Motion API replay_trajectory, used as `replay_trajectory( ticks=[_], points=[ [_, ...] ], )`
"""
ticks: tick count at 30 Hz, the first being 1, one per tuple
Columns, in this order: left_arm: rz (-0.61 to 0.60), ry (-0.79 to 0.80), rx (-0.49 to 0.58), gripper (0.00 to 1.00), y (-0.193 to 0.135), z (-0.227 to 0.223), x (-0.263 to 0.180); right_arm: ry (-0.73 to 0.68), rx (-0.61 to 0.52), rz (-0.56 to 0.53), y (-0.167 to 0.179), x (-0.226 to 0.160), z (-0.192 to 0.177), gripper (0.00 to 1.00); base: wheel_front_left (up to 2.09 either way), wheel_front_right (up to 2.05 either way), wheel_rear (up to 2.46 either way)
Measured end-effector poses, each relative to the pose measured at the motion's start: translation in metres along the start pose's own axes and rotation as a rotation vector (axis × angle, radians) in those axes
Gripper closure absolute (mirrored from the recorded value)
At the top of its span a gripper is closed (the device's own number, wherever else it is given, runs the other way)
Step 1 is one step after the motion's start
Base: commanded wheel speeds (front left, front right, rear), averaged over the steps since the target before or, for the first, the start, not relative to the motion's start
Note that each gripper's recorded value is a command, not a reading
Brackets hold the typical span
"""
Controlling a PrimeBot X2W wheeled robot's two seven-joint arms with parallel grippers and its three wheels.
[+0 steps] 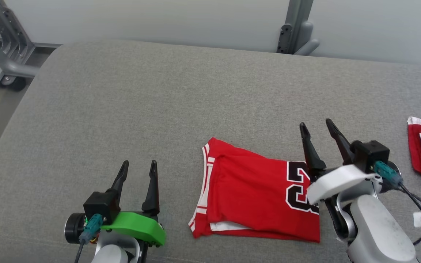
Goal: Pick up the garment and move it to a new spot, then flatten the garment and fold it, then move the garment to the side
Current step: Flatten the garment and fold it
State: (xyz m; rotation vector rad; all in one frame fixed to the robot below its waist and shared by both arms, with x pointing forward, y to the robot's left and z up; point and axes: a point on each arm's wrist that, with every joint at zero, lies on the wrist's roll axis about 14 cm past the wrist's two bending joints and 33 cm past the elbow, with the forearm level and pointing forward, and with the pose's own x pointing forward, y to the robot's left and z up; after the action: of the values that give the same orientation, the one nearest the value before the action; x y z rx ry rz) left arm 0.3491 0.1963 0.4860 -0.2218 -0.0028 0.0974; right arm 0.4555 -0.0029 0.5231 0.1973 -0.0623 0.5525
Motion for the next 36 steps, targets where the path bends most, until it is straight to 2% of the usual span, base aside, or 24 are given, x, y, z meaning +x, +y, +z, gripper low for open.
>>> replay_trajectory(
  ticks=[7,14,25,36],
  points=[
    [-0.05,-0.012,0.009,0.0,-0.014,0.003,0.002,-0.027,-0.035,-0.16,-0.034,-0.062,0.006,0.0,0.0,0.0,0.0],
    [-0.068,0.009,0.004,0.0,-0.02,-0.005,-0.006,-0.053,-0.034,-0.235,-0.042,-0.102,0.014,0.0,0.0,0.0,0.0],
    [-0.088,0.015,0.002,0.0,-0.025,-0.008,-0.014,-0.1,-0.04,-0.302,-0.051,-0.133,0.029,0.0,0.0,0.0,0.0],
    [-0.116,-0.011,0.002,0.0,-0.035,0.0,-0.009,-0.142,-0.033,-0.34,-0.056,-0.146,0.041,0.0,0.0,0.0,0.0]
  ],
)
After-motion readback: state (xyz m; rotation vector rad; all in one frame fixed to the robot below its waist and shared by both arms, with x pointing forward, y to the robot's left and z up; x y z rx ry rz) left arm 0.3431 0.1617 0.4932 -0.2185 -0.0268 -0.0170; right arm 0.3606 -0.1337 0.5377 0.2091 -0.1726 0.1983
